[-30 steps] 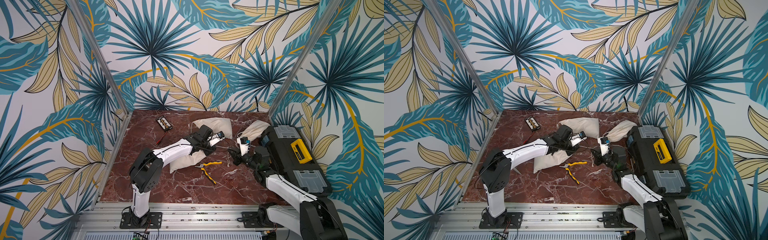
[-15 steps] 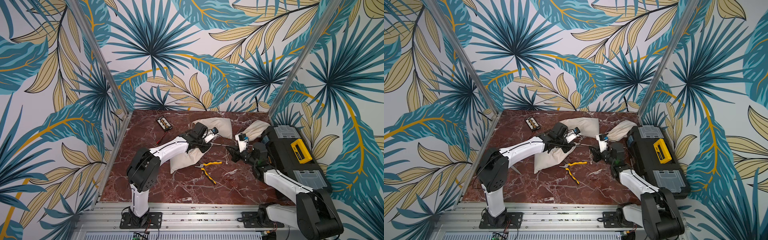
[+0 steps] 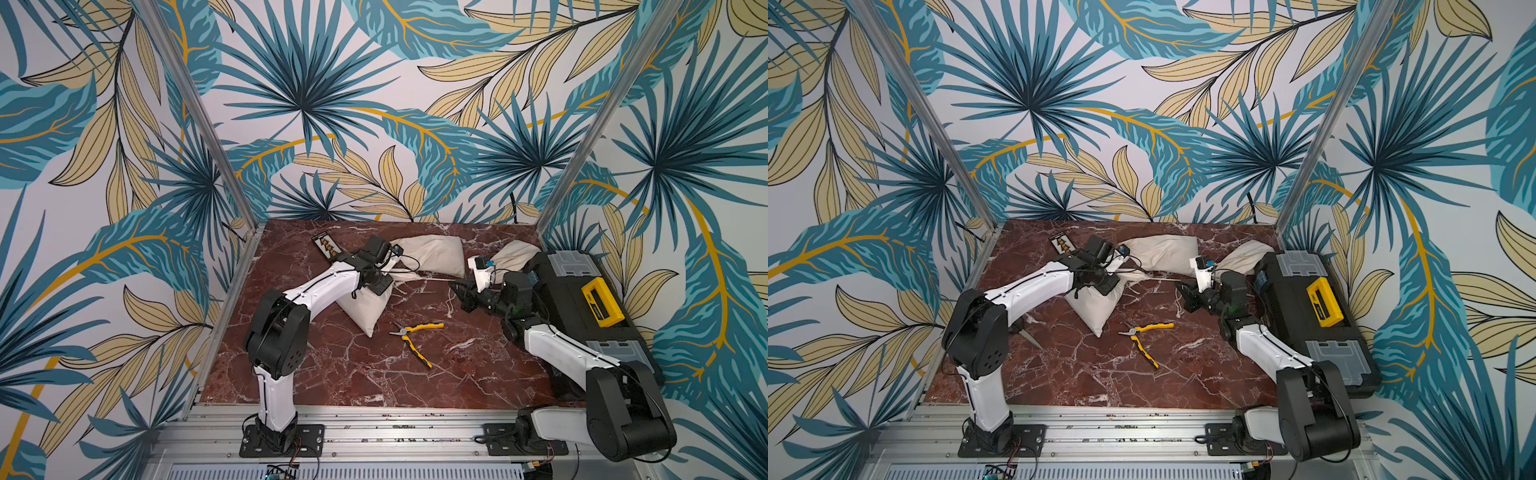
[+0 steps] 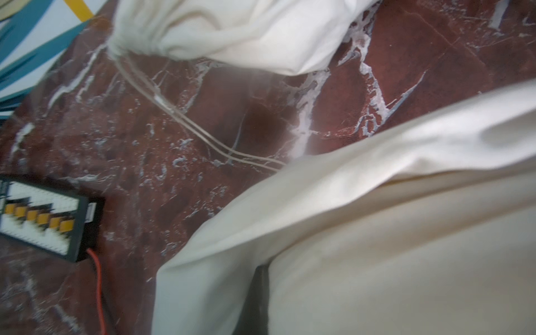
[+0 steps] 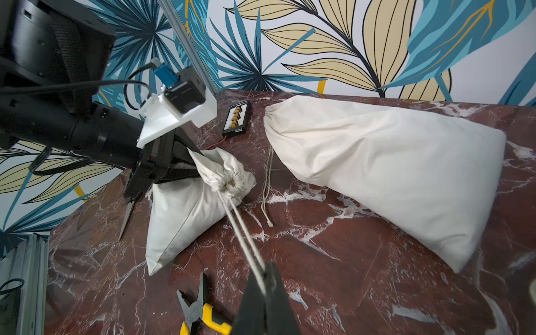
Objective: Close the soil bag
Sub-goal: Frap the soil bag at the center of the board, then place the soil bag at the center of the board.
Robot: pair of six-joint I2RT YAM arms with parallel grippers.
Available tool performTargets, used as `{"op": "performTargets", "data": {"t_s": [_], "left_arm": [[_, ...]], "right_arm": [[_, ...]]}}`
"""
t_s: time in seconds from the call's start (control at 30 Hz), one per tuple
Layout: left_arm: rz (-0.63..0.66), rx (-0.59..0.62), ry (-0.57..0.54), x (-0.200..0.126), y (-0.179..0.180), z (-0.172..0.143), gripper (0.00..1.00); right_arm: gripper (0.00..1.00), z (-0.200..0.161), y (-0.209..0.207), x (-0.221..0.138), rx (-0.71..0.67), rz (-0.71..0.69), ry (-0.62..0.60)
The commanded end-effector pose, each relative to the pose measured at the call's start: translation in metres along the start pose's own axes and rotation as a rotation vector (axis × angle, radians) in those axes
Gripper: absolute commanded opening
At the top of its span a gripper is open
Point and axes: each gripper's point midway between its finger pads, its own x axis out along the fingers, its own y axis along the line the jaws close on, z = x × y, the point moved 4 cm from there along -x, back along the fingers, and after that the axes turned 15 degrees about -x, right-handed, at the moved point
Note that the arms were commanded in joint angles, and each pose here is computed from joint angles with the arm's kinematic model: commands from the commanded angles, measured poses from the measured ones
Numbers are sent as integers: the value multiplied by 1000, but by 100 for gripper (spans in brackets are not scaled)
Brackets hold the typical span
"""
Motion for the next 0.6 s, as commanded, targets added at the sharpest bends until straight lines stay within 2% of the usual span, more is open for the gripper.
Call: {"op": "performTargets", "data": {"t_s": [0.0, 0.07, 0.13, 0.23, 0.3, 0.4, 0.47, 0.57], "left_arm": [[742, -145, 314, -43, 174, -78, 4], [736, -185, 281, -49, 177, -77, 9], [668, -213, 269, -45, 167, -77, 11], [500, -173, 221, -22, 125, -68, 13], [377, -147, 185, -9, 91, -63, 18], [164, -194, 102, -6, 55, -48, 27], [81, -217, 23, -19, 42, -34, 43], [-41, -223, -80, -49, 28, -20, 55]], "right_arm": [[0, 43, -52, -23, -51, -284, -150], [0, 30, -58, -19, -30, -313, -102], [0, 16, -61, -15, -16, -326, -56], [1, 0, -56, -7, 11, -280, -26], [7, -9, -52, -3, 34, -253, -23], [18, -11, -54, -4, 35, -270, -9], [28, -6, -54, -8, 8, -288, 1], [42, 6, -52, -21, -41, -326, 1]]}}
